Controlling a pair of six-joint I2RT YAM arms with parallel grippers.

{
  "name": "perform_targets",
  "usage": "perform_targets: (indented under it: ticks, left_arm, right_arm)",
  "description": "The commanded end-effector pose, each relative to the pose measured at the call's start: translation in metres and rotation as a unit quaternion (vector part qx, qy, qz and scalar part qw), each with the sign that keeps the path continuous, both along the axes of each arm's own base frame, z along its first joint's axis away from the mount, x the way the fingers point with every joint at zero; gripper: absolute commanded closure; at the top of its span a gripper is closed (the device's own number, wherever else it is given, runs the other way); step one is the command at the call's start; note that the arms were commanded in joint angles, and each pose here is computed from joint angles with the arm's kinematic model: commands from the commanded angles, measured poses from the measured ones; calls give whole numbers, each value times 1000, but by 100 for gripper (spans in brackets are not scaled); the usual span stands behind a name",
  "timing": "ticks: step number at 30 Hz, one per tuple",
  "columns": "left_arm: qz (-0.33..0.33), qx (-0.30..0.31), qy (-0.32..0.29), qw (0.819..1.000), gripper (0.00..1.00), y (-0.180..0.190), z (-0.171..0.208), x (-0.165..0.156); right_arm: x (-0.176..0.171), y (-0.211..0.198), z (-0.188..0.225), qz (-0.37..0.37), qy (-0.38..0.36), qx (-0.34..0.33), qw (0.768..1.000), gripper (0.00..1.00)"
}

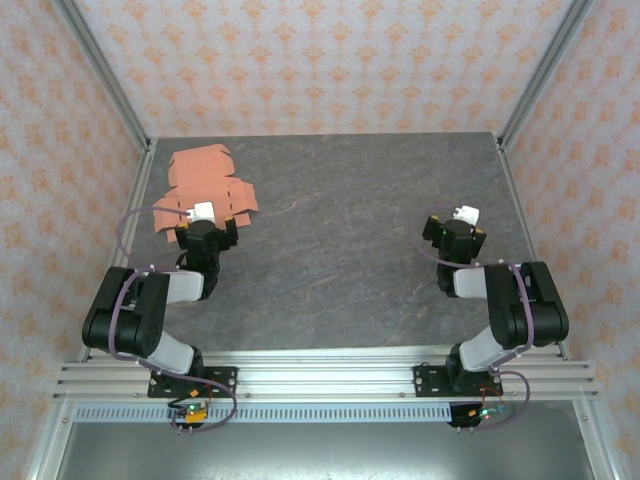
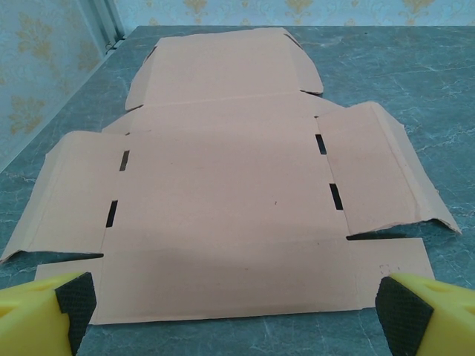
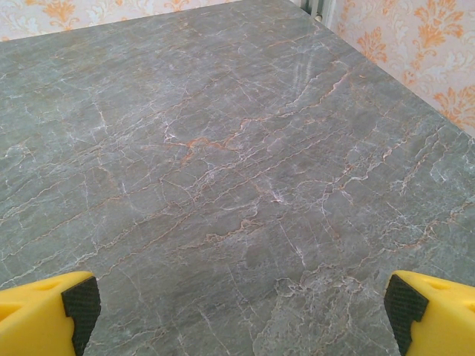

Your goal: Fold the paper box

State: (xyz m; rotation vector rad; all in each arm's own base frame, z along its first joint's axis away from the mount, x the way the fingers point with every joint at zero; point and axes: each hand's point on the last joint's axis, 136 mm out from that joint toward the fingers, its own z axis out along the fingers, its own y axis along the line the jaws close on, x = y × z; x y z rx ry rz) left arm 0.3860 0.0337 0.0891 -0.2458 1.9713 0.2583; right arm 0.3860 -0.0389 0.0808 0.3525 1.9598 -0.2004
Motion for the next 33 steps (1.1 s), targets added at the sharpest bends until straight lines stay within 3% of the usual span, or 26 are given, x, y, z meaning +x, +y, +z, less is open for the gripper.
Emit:
perform_targets:
  ticks: [1, 4, 7, 10, 13, 18, 25, 28, 33]
  left_arm:
    - [-17, 5, 14, 1000, 0, -4, 22, 7]
    - [10, -27, 66, 997, 0, -1, 41, 6]
    - [10, -84, 55, 995, 0, -10, 66, -2]
    - [90, -133, 59, 985, 0, 4, 84, -20]
    - [149, -148, 118, 971, 0, 15, 84, -30]
    - [54, -142, 231, 961, 0, -13, 69, 18]
    - [7, -148, 282, 948, 0, -31, 32, 85]
    - [4, -168, 316, 934, 0, -39, 1, 97]
    - [-33, -255, 319, 912, 0, -76, -29, 98]
  right_arm:
    - [1, -3, 15, -13, -29, 3, 999, 1]
    - [-2, -5, 36, -18, -19, 2, 1000, 1]
    - [-8, -6, 77, -26, -9, 14, 1000, 1]
    - [-20, -7, 117, -46, -37, 54, 997, 1]
    - [-33, -9, 135, -74, -46, 106, 991, 1]
    - [-35, 9, 132, -37, -2, 142, 989, 1]
    - [-31, 7, 126, -56, 66, 137, 987, 1]
    - [-31, 7, 131, -56, 69, 136, 987, 1]
    - [-26, 18, 133, -20, 66, 139, 988, 1]
